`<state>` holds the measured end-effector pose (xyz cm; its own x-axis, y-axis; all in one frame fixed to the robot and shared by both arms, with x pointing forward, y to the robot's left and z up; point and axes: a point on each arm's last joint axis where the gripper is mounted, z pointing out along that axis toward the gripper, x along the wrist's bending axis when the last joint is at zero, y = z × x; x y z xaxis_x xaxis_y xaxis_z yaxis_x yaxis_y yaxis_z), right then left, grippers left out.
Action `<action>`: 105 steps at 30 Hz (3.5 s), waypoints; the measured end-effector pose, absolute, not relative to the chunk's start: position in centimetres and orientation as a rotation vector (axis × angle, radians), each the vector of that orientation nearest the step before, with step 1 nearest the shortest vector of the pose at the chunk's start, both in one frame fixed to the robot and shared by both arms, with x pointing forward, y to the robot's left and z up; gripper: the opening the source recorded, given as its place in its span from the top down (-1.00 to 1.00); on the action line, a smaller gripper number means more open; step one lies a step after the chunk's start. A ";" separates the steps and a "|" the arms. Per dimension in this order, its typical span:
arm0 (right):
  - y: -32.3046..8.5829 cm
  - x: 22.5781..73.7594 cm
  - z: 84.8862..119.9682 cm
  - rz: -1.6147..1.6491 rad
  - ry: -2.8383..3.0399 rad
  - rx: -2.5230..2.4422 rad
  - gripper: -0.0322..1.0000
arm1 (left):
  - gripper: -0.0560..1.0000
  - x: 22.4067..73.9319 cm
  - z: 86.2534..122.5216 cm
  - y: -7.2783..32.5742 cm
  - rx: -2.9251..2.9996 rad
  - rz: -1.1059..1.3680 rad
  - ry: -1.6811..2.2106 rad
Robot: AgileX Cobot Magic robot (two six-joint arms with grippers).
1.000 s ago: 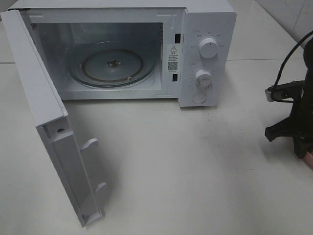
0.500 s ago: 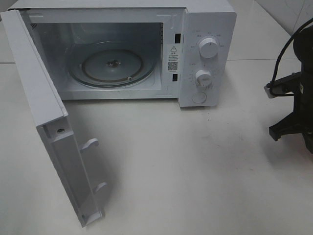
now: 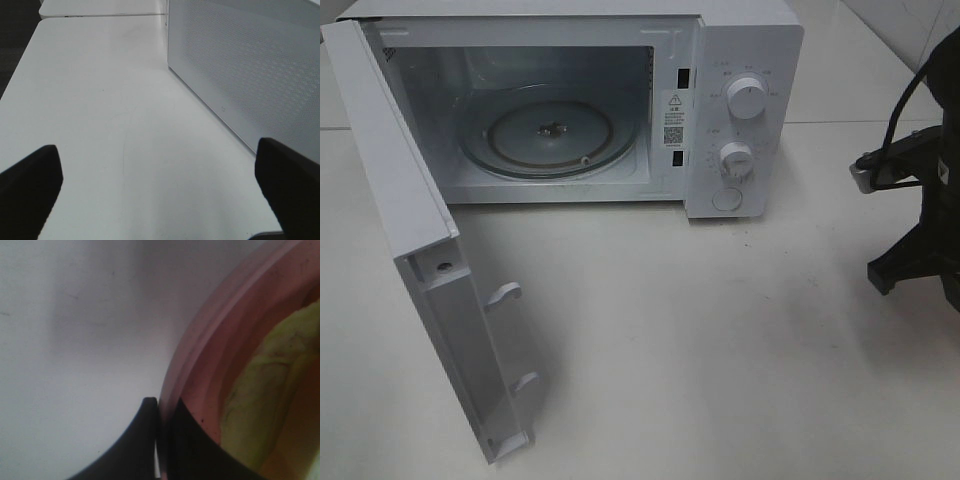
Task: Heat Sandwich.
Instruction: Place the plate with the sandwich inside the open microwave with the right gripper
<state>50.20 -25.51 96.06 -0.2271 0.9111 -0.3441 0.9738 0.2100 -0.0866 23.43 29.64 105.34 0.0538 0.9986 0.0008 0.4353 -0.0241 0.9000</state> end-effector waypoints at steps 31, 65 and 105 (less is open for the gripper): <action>-15.3 40.4 96.6 -0.328 2.609 1.253 0.87 | -0.98 23.4 105.3 29.6 1.567 0.931 1.484; -13.0 39.7 96.6 -0.272 2.824 0.328 0.86 | -0.98 23.4 105.3 29.6 1.567 0.931 1.484; -13.0 43.0 96.5 -0.058 2.722 -0.786 0.86 | -0.98 23.4 105.3 29.6 1.567 0.931 1.484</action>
